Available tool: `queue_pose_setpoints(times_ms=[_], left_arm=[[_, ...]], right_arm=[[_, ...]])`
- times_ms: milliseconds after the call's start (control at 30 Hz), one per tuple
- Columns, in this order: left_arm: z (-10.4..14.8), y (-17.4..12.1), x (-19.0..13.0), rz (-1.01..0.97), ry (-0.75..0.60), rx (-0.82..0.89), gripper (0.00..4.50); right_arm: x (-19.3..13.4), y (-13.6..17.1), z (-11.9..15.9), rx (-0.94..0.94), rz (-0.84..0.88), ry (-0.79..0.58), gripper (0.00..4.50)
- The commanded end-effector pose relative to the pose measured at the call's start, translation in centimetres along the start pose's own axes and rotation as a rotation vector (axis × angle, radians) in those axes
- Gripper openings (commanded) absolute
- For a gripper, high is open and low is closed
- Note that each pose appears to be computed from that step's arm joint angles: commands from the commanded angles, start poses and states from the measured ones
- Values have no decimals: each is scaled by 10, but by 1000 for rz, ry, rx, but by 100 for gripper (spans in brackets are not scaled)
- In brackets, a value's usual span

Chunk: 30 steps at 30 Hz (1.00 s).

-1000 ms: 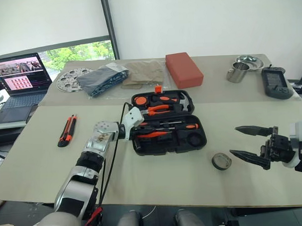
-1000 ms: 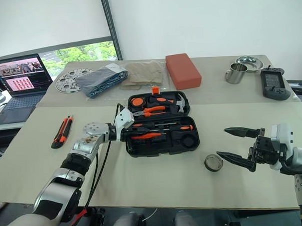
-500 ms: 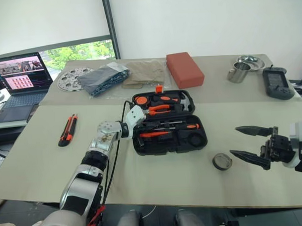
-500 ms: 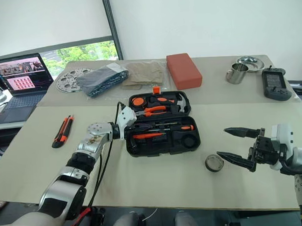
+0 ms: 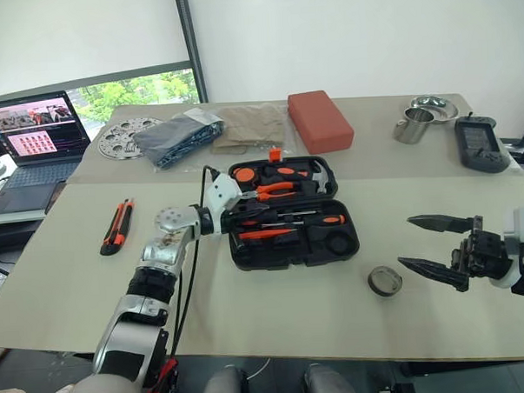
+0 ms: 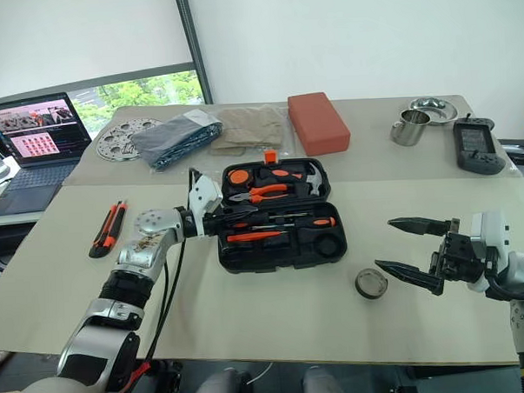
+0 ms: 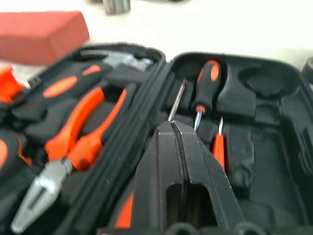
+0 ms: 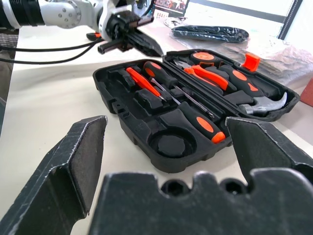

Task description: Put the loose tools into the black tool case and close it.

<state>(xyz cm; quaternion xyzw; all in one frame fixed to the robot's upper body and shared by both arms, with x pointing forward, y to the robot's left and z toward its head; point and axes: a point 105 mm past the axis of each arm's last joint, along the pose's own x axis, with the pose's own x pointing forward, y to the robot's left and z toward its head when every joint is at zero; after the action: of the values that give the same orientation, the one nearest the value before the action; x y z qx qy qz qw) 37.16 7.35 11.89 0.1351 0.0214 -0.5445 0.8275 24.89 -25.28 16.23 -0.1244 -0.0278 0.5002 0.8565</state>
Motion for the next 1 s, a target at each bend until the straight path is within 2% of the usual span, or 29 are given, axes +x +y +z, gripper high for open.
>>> queue_pose_setpoints(times_ms=[33, 200, 367, 1000], left_arm=[[-7, -6, 1, -33, 51, 32, 1], [-16, -14, 2, -74, 83, 40, 1], [-2, -15, 6, -83, -4, 12, 1], [-24, -25, 15, -168, 130, 115, 1]], right_arm=[[1, -1, 13, -42, 10, -17, 450], [0, 0, 14, -43, 8, -14, 450], [-1, 1, 15, -44, 2, -10, 450], [0, 2, 17, -44, 2, -7, 450]])
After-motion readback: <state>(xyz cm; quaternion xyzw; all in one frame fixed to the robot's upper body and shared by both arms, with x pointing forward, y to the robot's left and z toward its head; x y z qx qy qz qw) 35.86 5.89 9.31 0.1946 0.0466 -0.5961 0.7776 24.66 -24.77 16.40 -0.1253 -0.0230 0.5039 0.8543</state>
